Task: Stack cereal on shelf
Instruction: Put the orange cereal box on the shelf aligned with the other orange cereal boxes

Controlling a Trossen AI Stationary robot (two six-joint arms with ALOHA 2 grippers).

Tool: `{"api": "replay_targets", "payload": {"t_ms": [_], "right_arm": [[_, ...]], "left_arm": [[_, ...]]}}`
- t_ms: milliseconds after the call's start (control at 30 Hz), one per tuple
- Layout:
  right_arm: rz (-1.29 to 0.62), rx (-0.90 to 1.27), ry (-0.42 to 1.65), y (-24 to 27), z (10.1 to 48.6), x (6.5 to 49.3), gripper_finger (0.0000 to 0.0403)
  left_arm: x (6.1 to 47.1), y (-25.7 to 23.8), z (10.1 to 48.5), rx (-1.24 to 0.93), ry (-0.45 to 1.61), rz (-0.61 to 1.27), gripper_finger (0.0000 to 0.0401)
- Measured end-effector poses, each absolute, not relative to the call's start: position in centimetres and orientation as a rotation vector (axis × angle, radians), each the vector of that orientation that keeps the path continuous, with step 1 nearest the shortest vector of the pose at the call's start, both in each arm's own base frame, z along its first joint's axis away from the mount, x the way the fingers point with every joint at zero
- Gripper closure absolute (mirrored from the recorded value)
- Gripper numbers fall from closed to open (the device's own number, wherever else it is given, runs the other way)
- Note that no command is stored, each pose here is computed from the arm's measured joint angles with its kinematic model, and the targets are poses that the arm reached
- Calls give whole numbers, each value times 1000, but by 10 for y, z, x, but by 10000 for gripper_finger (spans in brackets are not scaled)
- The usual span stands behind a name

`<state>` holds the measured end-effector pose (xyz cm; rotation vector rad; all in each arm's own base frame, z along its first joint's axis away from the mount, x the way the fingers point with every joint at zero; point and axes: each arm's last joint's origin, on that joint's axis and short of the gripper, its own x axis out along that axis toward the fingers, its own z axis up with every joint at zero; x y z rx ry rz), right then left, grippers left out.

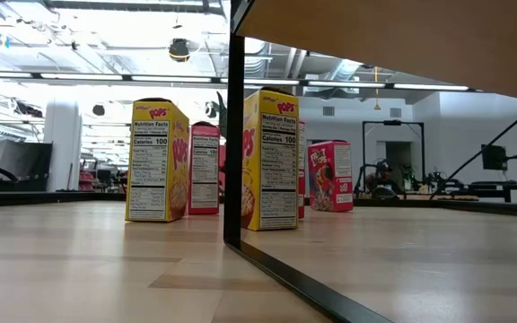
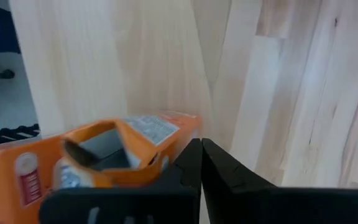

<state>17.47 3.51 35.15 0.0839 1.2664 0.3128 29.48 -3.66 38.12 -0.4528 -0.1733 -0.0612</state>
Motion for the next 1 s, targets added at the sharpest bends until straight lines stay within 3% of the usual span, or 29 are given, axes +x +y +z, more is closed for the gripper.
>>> {"api": "replay_targets", "payload": {"t_ms": [233, 500, 733, 1000], "right_arm": [[355, 47, 1261, 42, 352, 175, 389], [403, 14, 1258, 52, 353, 171, 373], [390, 6, 1259, 51, 354, 171, 390], [305, -4, 1123, 40, 396, 165, 360]], "left_arm": [[295, -37, 381, -445, -173, -60, 140], [295, -37, 381, -474, -173, -67, 140], [295, -37, 381, -485, -171, -75, 140], [296, -24, 382, -560, -167, -102, 140]]}}
